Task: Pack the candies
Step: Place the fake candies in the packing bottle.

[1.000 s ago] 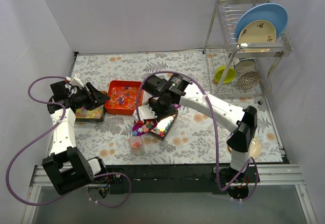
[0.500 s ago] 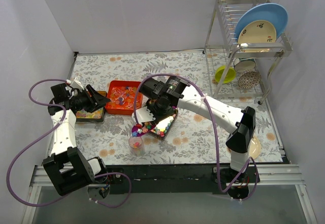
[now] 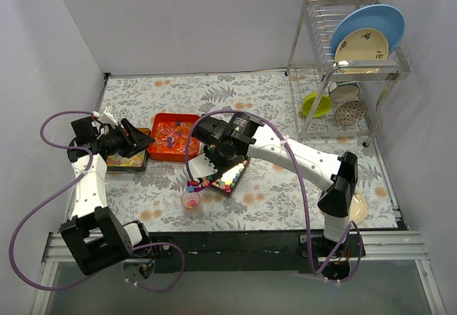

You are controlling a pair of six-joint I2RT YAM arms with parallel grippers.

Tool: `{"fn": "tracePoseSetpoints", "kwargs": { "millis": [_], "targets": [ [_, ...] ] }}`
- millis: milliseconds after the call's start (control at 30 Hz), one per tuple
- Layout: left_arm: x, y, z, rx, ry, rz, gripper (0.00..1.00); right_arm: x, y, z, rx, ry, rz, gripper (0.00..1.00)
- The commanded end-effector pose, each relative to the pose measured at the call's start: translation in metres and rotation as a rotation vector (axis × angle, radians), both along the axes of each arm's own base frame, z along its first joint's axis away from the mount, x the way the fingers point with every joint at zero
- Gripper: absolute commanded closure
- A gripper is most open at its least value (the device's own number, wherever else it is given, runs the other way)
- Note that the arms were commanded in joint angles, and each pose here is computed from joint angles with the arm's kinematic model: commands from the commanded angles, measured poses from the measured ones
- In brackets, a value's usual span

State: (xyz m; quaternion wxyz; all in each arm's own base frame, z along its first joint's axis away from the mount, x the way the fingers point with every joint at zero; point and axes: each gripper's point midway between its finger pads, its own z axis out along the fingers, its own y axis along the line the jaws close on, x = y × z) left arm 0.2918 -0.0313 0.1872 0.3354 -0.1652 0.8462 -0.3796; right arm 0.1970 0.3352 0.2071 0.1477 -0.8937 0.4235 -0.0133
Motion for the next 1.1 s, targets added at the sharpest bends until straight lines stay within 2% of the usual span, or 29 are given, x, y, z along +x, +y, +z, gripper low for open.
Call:
{"fn": "tracePoseSetpoints", "kwargs": {
  "millis": [0,667,1067],
  "targets": [
    [0.002,0.001,0.009,-0.003,-0.042,-0.004,0.55,0.000,0.004,0.013,0.009,-0.055,0.038,0.99],
    [-0.002,-0.001,0.010,-0.024,-0.058,0.000,0.55,-0.002,0.014,0.025,-0.125,-0.304,0.197,0.99],
    [0.001,-0.002,0.012,-0.040,-0.063,-0.007,0.54,0.000,0.014,0.031,-0.143,-0.355,0.206,0.99]
  ]
}}
